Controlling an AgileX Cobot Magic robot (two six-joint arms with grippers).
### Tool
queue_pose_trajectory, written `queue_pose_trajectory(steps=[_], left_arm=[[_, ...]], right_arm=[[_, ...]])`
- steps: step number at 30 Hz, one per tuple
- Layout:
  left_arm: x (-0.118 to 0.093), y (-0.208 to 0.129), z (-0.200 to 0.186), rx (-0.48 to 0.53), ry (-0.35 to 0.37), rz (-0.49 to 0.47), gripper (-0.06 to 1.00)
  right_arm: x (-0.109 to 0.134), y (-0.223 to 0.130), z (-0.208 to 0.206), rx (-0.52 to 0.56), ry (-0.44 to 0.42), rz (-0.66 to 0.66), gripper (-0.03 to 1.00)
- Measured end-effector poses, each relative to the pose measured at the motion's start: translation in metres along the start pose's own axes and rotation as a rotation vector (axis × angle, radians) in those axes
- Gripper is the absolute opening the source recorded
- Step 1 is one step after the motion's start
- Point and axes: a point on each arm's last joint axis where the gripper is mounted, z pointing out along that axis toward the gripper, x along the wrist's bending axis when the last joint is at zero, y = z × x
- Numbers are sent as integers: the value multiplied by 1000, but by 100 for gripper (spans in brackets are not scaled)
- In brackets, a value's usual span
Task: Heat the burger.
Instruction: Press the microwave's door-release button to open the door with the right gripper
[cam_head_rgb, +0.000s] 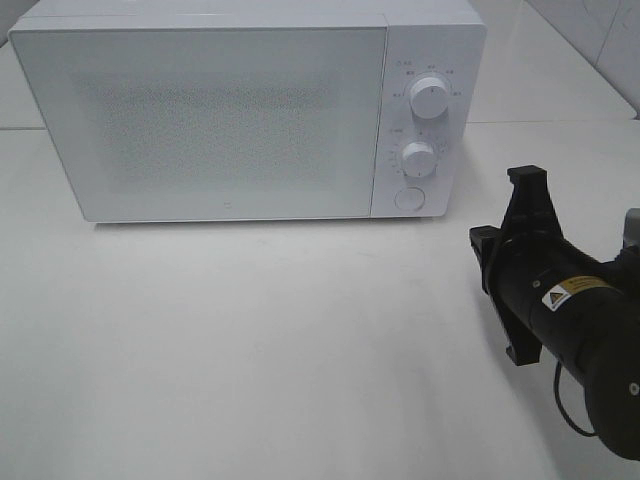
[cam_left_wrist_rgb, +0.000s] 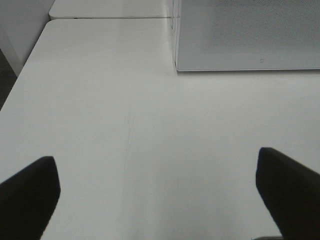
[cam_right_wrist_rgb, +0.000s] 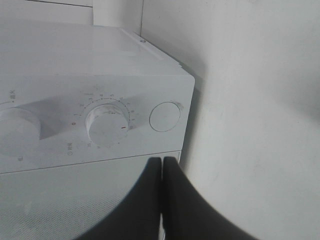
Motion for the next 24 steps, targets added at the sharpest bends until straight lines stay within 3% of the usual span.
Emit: queue_pose_trajectory(steps=[17, 24], left_arm=[[0, 0, 0, 0, 0, 0, 99], [0, 0, 0, 0, 0, 0, 99]], right_arm=[[-5, -23, 40, -17, -23, 57, 2], [4, -22, 66, -30, -10, 89, 2]])
